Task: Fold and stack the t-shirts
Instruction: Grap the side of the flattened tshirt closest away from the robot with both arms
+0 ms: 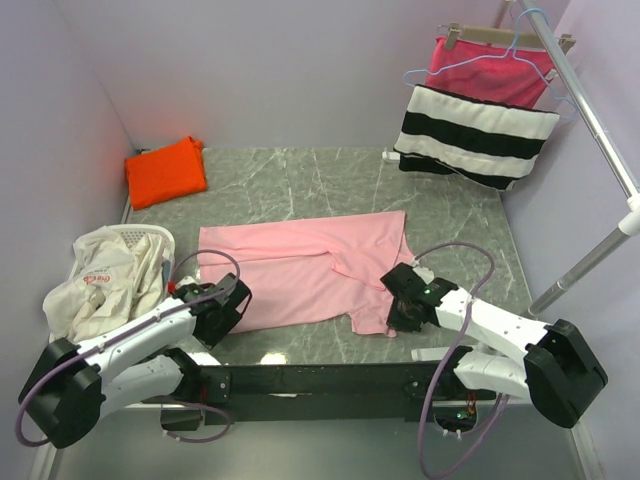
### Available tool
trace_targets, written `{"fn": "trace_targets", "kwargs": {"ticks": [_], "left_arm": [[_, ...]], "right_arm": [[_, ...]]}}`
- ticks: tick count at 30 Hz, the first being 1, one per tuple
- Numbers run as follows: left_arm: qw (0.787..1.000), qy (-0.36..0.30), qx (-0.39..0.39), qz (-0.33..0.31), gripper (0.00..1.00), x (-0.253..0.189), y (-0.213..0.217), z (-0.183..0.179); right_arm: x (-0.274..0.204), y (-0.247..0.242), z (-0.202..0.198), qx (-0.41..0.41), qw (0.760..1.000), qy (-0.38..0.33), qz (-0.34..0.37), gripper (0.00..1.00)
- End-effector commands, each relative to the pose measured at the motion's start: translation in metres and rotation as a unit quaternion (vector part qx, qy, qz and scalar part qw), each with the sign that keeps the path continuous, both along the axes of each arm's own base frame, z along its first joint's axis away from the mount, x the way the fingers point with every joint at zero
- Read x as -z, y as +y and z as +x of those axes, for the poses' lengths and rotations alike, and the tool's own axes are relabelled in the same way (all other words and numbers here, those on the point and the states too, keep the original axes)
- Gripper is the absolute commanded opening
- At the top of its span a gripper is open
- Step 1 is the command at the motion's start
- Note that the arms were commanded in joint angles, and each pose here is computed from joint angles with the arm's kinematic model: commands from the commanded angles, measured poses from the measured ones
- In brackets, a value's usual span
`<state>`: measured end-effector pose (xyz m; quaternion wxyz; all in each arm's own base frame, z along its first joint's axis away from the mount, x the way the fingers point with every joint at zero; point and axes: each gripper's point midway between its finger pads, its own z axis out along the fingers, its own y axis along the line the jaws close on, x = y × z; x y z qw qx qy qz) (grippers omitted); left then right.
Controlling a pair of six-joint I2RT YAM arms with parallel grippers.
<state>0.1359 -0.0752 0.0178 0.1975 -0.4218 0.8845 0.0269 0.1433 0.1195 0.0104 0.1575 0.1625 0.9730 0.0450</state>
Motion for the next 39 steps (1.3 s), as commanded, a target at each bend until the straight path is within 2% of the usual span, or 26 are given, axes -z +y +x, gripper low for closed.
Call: {"fn": "trace_targets", "kwargs": {"ticks": [1, 5, 8, 11, 12, 14, 26, 32, 39], "left_arm": [[1.000, 0.001, -0.007, 0.015, 0.60, 0.003, 0.001, 0.005], [0.999, 0.004, -0.013, 0.033, 0.55, 0.006, 0.005, 0.006], [0.999, -0.004, -0.016, 0.040, 0.43, 0.005, 0.008, 0.008], [0.999, -0.012, -0.014, 0.033, 0.27, 0.007, 0.007, 0.010], [0.999, -0.013, -0.013, 0.033, 0.16, 0.007, 0.007, 0.010], [0.999, -0.019, -0.011, 0.027, 0.01, 0.008, 0.005, 0.012], [0.998, -0.049, 0.028, 0.015, 0.01, -0.010, -0.005, 0.027], [0.996, -0.074, 0.049, 0.020, 0.01, -0.040, -0.013, 0.045], [0.993, -0.087, 0.063, 0.051, 0.01, -0.060, -0.012, 0.060]], "right_arm": [[-0.011, 0.009, 0.017, -0.015, 0.999, -0.030, 0.003, 0.00], [-0.012, 0.009, 0.020, -0.018, 0.999, -0.031, 0.000, 0.00], [-0.014, 0.010, 0.020, -0.017, 0.999, -0.036, 0.005, 0.00], [-0.020, 0.011, 0.021, -0.017, 0.999, -0.048, 0.014, 0.00], [-0.021, 0.011, 0.022, -0.016, 0.998, -0.051, 0.015, 0.00], [-0.027, 0.011, 0.023, -0.018, 0.998, -0.062, 0.020, 0.00], [-0.080, 0.009, 0.044, -0.003, 0.986, -0.159, 0.049, 0.00], [-0.110, 0.004, 0.066, 0.004, 0.978, -0.205, 0.031, 0.00], [-0.118, -0.003, 0.094, 0.002, 0.976, -0.217, 0.005, 0.00]]}}
